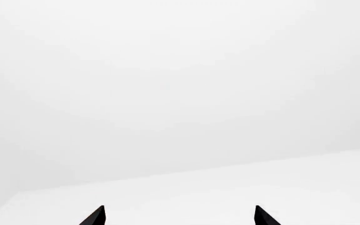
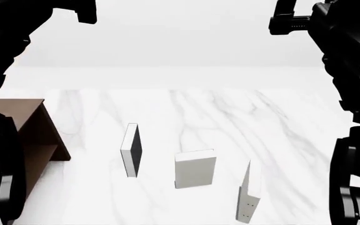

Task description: Pick up the book on the right and place it under the cabinet shelf.

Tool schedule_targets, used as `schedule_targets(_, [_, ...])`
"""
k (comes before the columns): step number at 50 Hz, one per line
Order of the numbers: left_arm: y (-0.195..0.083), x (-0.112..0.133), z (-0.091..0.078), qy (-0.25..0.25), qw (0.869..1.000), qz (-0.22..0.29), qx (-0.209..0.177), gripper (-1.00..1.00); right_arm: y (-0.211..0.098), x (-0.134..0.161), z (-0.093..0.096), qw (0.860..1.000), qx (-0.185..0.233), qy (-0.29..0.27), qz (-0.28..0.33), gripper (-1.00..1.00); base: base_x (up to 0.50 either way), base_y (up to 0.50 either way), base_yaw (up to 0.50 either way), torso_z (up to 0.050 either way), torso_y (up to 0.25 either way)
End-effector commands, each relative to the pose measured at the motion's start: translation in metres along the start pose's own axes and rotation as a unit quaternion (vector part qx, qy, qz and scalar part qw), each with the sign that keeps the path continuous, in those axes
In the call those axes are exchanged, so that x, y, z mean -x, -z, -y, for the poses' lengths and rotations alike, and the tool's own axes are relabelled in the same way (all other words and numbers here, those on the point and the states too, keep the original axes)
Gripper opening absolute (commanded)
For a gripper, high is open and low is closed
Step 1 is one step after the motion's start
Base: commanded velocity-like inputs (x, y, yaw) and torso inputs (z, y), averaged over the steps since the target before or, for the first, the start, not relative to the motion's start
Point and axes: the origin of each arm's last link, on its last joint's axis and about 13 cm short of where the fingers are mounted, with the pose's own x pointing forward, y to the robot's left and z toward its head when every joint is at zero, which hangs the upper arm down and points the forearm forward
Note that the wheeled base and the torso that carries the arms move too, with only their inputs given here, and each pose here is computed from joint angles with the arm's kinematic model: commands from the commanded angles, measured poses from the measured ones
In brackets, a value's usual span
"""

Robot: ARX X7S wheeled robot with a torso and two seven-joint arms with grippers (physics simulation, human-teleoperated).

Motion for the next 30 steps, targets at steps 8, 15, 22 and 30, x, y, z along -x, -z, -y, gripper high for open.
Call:
schedule_targets(8, [0.005,0.004,-0.002,0.000,1.000,-0.004,0.005,1.00,0.003,0.022,0.005,0.996,0.064,-0.007,-0.064,1.00,0.00,0.00,0.00,0.000,0.000])
schedule_targets(15, [0.010,0.007,-0.001,0.005,1.000,-0.006,0.009,1.00,0.005,0.048,0.007,0.987,0.066,-0.034,-0.141,1.00,0.00,0.00,0.00,0.000,0.000])
schedule_targets(22, [0.016,0.008,0.000,0.009,1.000,-0.008,0.012,1.00,0.015,0.069,0.009,0.972,0.072,-0.069,-0.215,1.00,0.00,0.00,0.00,0.000,0.000])
schedule_targets(30, [0.018,0.009,-0.001,0.008,1.000,-0.009,0.014,1.00,0.025,0.090,0.010,0.956,0.063,-0.093,-0.269,1.00,0.00,0.00,0.00,0.000,0.000])
